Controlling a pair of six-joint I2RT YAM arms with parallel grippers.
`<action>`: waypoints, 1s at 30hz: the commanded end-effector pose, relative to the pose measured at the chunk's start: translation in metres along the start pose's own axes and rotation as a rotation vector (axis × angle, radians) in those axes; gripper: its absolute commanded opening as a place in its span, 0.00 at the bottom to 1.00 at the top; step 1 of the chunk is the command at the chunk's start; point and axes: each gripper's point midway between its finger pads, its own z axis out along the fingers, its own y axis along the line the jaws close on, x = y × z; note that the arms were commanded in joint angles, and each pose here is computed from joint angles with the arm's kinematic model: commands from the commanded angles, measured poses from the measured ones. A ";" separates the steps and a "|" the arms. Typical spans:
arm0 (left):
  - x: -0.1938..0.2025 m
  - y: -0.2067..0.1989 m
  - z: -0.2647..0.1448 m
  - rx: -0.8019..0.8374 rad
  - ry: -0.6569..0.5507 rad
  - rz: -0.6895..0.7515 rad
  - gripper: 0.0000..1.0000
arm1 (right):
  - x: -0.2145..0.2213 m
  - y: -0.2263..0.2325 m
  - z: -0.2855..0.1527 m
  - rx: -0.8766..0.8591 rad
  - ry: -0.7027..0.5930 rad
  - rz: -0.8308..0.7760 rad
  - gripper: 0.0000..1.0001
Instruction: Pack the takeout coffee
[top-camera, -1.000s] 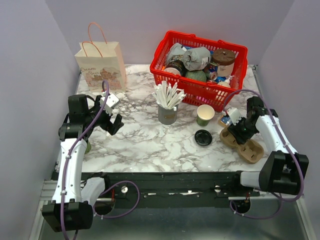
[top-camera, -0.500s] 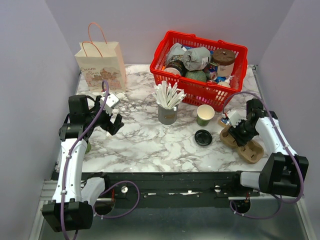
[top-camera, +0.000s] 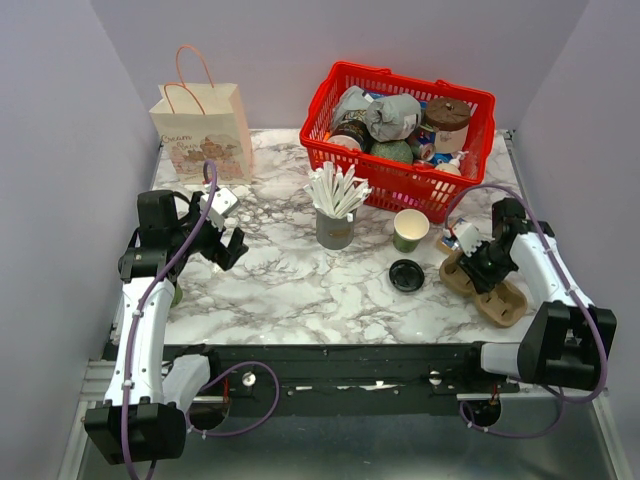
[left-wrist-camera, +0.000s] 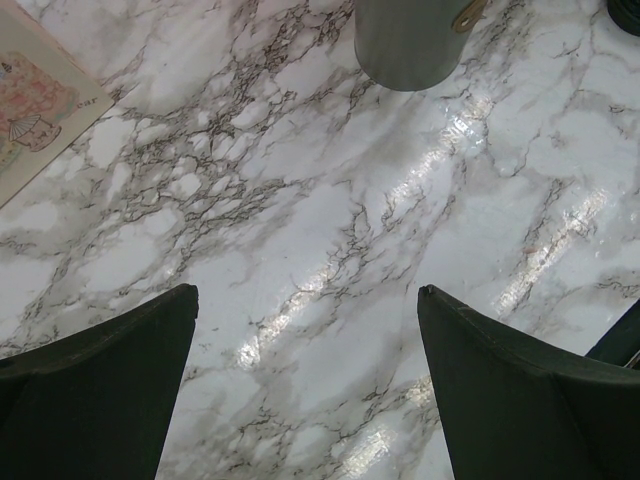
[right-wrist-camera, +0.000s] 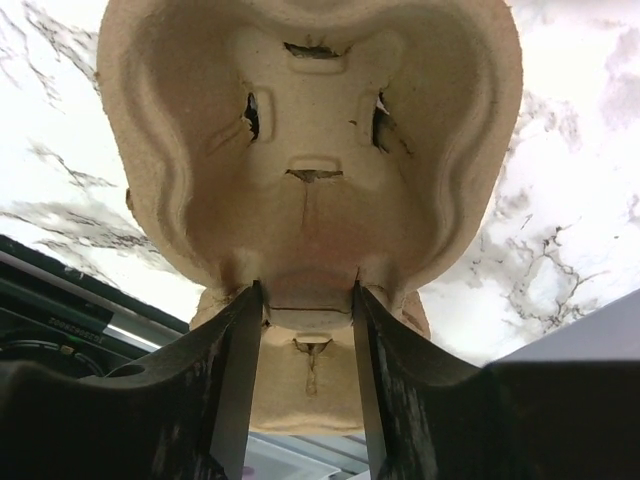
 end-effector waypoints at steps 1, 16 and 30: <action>-0.002 0.000 -0.002 -0.017 -0.009 0.002 0.99 | -0.003 0.000 0.002 -0.025 0.001 0.030 0.47; -0.009 0.000 0.004 0.004 -0.043 -0.018 0.99 | -0.039 -0.022 -0.076 0.106 -0.139 0.153 0.36; -0.015 -0.001 0.000 0.005 -0.048 -0.020 0.99 | -0.097 0.115 -0.098 -0.366 -0.388 -0.256 0.35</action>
